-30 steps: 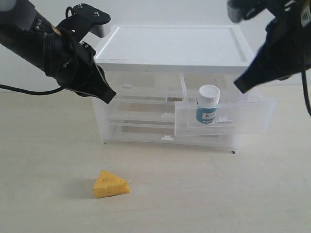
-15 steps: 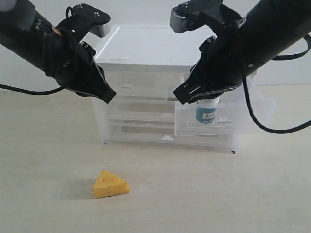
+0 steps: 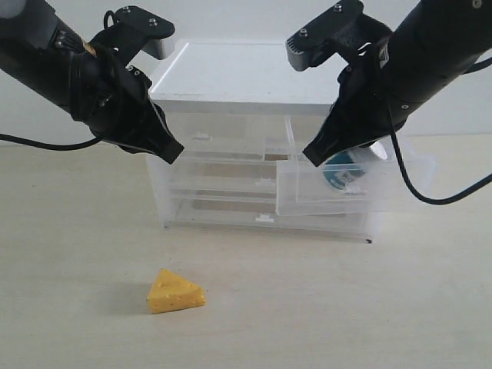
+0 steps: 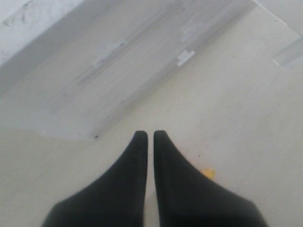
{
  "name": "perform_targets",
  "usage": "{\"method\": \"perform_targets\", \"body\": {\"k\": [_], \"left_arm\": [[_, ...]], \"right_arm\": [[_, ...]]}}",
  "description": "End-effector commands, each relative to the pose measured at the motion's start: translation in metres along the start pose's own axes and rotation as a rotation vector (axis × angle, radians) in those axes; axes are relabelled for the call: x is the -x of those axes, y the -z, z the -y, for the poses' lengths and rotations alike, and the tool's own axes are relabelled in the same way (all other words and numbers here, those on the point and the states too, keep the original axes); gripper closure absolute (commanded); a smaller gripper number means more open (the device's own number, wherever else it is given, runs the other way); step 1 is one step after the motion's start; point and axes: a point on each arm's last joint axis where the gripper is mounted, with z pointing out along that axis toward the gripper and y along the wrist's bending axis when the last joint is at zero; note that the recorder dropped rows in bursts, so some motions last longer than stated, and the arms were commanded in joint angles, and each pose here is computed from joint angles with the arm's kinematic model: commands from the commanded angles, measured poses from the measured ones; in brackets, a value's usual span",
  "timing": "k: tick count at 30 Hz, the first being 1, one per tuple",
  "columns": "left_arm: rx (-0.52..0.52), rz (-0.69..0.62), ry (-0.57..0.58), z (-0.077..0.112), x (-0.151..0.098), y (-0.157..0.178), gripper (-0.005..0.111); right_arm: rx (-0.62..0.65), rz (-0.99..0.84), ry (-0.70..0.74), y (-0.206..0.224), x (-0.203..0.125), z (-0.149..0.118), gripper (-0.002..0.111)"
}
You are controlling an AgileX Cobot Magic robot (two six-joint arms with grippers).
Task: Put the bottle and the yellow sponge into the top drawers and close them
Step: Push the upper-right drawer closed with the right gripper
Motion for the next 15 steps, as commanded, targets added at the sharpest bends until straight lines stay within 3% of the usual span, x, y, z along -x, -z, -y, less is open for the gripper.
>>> {"method": "perform_targets", "body": {"k": [1, 9, 15], "left_arm": [[-0.002, 0.004, 0.018, 0.000, -0.001, 0.001, 0.103], [-0.003, 0.002, 0.018, 0.000, -0.001, 0.001, 0.103], [-0.002, 0.004, 0.018, 0.000, -0.001, 0.001, 0.103]], "right_arm": [[-0.021, -0.016, -0.007, 0.002, -0.001, 0.002, 0.108], [-0.097, -0.059, 0.025, 0.007, -0.005, 0.010, 0.108], [-0.051, 0.018, -0.046, 0.043, 0.000, 0.009, 0.108]]}}
